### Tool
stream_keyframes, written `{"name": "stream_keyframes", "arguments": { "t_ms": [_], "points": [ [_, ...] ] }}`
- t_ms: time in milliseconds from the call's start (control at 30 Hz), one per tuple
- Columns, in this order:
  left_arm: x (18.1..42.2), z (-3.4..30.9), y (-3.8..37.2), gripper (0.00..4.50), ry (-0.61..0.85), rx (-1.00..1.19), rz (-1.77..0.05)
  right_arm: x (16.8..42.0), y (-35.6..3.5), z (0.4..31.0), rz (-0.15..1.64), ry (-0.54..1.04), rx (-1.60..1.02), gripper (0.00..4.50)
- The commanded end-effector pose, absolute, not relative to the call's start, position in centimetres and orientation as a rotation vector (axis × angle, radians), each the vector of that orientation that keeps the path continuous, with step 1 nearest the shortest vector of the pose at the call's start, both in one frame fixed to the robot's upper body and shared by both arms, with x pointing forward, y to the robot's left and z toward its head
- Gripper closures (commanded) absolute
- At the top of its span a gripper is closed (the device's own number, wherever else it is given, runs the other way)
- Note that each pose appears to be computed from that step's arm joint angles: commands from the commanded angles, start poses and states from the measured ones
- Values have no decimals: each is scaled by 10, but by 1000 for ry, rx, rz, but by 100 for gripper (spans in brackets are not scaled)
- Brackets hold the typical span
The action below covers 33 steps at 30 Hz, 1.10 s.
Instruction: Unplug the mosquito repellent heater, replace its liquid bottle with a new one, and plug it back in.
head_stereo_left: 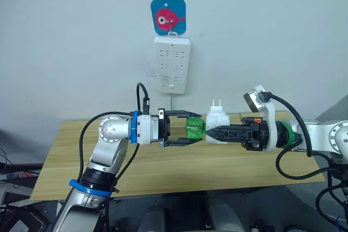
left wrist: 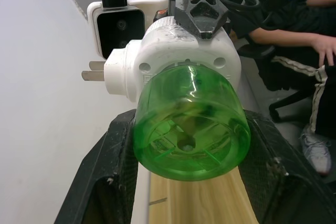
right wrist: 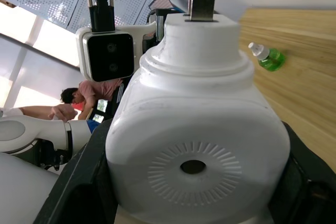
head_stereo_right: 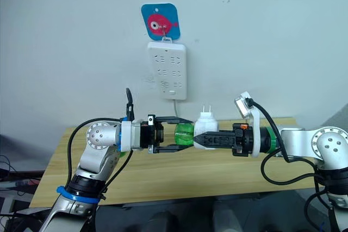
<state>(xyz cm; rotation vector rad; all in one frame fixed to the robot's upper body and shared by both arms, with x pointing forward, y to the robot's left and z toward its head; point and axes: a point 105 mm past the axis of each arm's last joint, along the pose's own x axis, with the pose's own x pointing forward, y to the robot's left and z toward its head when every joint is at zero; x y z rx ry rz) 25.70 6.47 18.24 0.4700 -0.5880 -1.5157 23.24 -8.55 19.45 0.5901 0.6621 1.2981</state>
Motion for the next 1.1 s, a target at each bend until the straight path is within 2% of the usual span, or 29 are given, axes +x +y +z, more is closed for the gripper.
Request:
{"name": "stream_keyframes", "arguments": {
  "t_ms": [33, 133, 167, 233, 267, 300, 367, 500, 600, 733, 833, 933, 1100],
  "points": [
    [248, 204, 63, 225, -570, 438, -1579, 224, -83, 202, 1338, 642, 574, 148],
    [252, 199, 66, 225, -242, 339, -1631, 223, -83, 200, 1333, 641, 541, 148],
    [255, 196, 69, 225, -44, 234, -1635, 222, -84, 199, 1338, 642, 510, 148],
    [245, 192, 82, 225, 457, -25, -1710, 220, -83, 198, 1349, 640, 472, 148],
    [241, 196, 86, 225, 596, -132, -1718, 219, -83, 197, 1355, 638, 454, 148],
    [246, 202, 85, 225, 619, -195, -1702, 219, -83, 197, 1362, 638, 446, 148],
    [258, 205, 79, 225, 540, -153, -1665, 218, -83, 196, 1371, 642, 437, 148],
    [256, 204, 78, 225, 386, -35, -1693, 218, -83, 196, 1374, 644, 449, 148],
    [250, 198, 79, 128, 256, 94, -1718, 219, -84, 197, 1367, 643, 478, 148],
    [251, 185, 84, 4, -117, 361, -1649, 221, -87, 197, 1348, 650, 520, 148],
    [248, 176, 91, 2, -387, 531, -1576, 224, -90, 198, 1329, 651, 537, 148],
    [248, 183, 85, 2, -569, 553, -1486, 225, -91, 198, 1323, 651, 539, 148],
    [247, 189, 72, 2, -698, 541, -1411, 225, -90, 198, 1324, 654, 535, 148]
  ]
}}
